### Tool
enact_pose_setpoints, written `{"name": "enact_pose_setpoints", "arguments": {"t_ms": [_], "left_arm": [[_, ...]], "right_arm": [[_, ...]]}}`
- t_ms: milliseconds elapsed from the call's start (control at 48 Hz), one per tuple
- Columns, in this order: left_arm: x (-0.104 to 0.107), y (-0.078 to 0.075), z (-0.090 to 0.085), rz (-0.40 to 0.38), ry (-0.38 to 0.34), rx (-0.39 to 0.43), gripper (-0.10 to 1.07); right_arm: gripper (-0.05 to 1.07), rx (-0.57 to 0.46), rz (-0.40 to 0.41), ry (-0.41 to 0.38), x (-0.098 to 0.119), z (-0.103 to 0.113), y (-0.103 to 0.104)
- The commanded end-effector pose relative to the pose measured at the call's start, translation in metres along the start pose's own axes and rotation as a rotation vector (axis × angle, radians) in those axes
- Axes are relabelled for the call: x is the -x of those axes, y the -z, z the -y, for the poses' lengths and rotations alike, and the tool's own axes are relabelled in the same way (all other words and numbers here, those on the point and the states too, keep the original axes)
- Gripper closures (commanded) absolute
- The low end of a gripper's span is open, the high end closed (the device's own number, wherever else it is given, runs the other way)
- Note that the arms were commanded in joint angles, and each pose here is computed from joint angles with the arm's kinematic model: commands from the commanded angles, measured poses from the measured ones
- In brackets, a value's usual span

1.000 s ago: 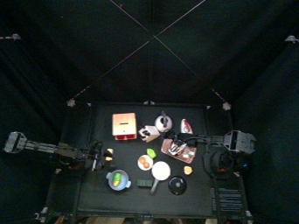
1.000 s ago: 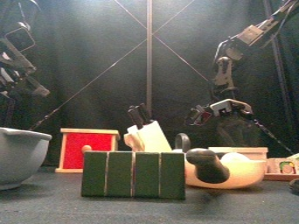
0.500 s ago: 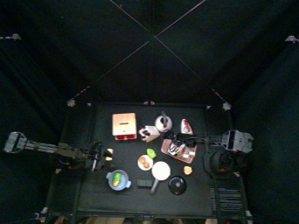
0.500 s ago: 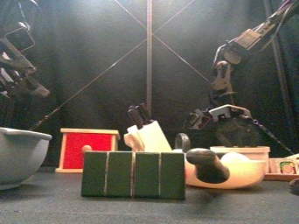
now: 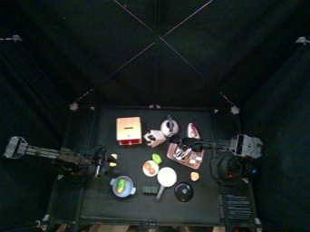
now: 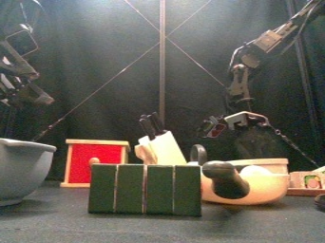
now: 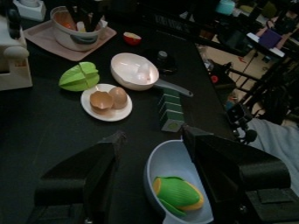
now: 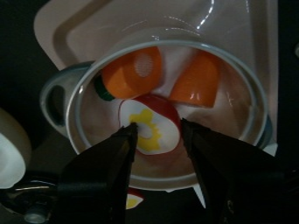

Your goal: Grab apple half from pot

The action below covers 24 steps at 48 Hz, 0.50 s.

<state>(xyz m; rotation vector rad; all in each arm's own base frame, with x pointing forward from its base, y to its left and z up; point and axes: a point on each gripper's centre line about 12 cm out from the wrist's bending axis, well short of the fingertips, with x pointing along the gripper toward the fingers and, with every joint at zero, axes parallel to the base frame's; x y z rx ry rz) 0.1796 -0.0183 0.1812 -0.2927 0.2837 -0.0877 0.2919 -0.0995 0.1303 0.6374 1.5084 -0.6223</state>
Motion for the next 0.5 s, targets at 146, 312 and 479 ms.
{"name": "enact_pose_setpoints", "arguments": {"t_ms": [146, 312, 479], "left_arm": [[-0.002, -0.012, 0.004, 0.031, 0.011, -0.007, 0.07], [-0.003, -0.013, 0.004, 0.034, 0.011, -0.008, 0.07], [-0.003, -0.014, 0.004, 0.036, 0.012, -0.008, 0.07]], "right_arm": [[0.23, 0.011, 0.092, -0.015, 0.032, -0.002, -0.011], [0.23, 0.015, 0.095, -0.016, 0.033, -0.002, -0.010], [0.23, 0.024, 0.132, -0.035, 0.046, -0.006, -0.008]]}}
